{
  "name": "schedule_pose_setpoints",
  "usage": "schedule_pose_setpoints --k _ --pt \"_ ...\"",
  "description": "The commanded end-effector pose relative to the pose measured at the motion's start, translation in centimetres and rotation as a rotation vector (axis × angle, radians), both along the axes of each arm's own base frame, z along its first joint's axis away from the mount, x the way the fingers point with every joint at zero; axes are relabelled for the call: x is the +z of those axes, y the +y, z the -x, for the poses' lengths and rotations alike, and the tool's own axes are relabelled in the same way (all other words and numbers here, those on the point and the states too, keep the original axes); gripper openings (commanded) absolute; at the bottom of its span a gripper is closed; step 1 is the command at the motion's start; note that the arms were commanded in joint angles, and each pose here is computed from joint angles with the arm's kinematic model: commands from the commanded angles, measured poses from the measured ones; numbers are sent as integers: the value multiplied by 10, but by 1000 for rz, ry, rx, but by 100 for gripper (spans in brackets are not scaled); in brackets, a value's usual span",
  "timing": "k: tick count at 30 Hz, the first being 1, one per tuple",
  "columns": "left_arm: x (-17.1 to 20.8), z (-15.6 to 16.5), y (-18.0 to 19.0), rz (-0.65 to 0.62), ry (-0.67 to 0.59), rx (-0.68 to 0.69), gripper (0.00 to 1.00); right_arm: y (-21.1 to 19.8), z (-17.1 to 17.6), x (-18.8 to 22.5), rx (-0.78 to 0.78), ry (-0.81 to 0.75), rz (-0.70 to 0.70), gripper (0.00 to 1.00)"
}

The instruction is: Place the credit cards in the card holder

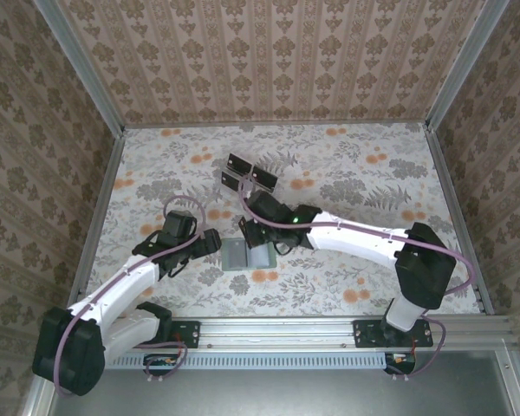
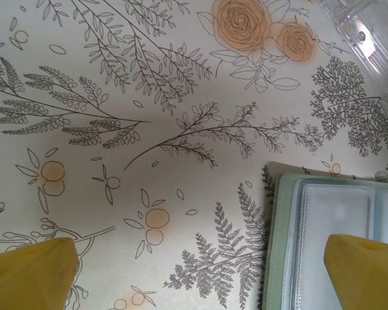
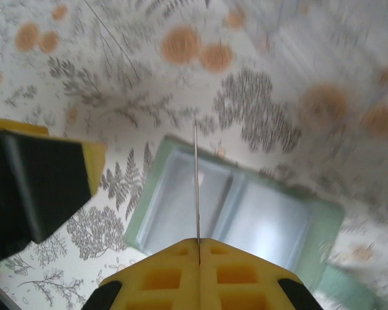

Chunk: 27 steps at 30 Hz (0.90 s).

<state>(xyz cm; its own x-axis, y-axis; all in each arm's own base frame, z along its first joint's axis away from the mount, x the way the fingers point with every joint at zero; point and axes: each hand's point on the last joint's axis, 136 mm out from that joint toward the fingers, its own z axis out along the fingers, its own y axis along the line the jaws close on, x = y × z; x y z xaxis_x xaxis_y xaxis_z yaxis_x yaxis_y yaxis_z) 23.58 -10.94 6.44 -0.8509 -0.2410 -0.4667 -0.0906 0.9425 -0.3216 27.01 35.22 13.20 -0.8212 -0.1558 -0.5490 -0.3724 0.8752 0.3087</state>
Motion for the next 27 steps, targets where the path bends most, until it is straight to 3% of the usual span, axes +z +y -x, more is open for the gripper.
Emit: schedule_pose_setpoints --k 1,12,27 --pt "-5 2 3 -25 7 3 100 4 -7 22 -152 -26 -167 0" --pt "-8 7 -3 -50 14 -30 100 -1 2 -21 -218 39 -172 0" --pt "-3 7 -14 -57 -4 -73 100 -48 10 -69 -287 66 -65 0"
